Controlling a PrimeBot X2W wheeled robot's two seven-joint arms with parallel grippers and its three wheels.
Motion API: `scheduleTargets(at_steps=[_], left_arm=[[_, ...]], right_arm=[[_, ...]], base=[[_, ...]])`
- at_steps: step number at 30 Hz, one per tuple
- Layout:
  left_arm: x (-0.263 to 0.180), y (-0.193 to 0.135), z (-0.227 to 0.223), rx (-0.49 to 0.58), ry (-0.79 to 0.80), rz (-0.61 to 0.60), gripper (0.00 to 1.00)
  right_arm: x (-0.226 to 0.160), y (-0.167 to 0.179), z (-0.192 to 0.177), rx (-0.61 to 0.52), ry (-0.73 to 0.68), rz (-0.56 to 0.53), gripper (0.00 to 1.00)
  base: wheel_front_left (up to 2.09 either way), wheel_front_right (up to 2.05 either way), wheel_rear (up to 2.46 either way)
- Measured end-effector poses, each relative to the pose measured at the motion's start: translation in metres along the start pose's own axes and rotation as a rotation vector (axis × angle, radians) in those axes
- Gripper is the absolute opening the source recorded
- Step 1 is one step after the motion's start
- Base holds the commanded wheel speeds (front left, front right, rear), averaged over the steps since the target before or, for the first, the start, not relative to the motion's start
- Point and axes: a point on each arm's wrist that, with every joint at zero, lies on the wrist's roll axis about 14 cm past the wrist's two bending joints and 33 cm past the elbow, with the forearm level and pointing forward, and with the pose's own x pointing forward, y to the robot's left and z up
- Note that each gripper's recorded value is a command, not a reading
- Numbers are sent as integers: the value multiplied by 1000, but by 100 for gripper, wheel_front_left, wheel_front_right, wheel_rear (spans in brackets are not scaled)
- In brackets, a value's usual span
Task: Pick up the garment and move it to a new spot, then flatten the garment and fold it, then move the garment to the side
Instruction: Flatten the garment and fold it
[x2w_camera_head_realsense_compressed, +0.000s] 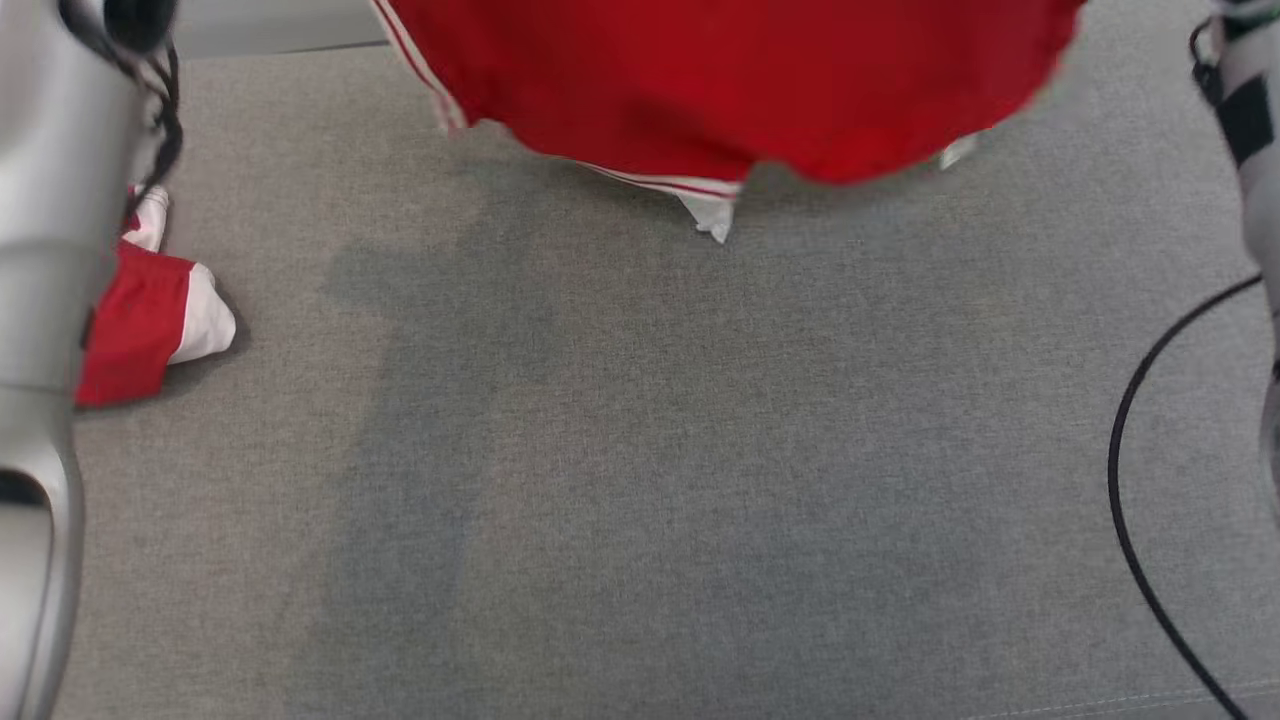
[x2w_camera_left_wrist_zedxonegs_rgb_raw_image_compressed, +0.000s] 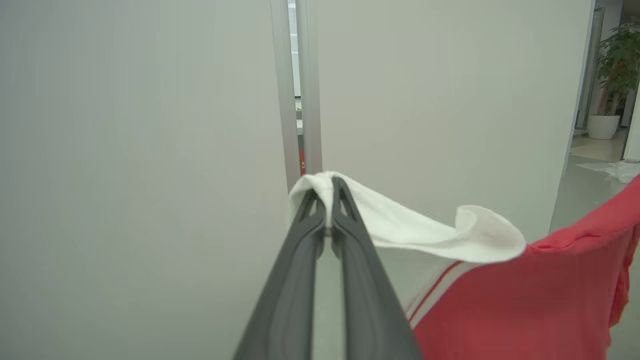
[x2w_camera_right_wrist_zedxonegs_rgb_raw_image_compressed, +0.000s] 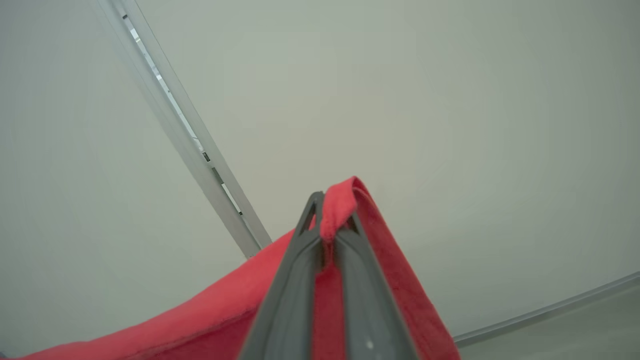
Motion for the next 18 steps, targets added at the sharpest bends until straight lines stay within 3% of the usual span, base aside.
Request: scheduleTargets(at_steps=[4,8,12,18], left_arm=[[33,1,66,26,-133,-1,0],[50,-6,97,62,-194,-15,0],[64,-16,104,74,-217,-38,0],[76,-14,70,68,-169,-43,0]], right_arm=[[31,24,51,-28,-110,34,0],[45,30,77,-82,-162,37,0],[54,27,76,-115,-159,26,0],[62,11,47,-139,-106,-1,0]], base=[[0,0,0],[0,0,0],[0,0,0],[0,0,0]])
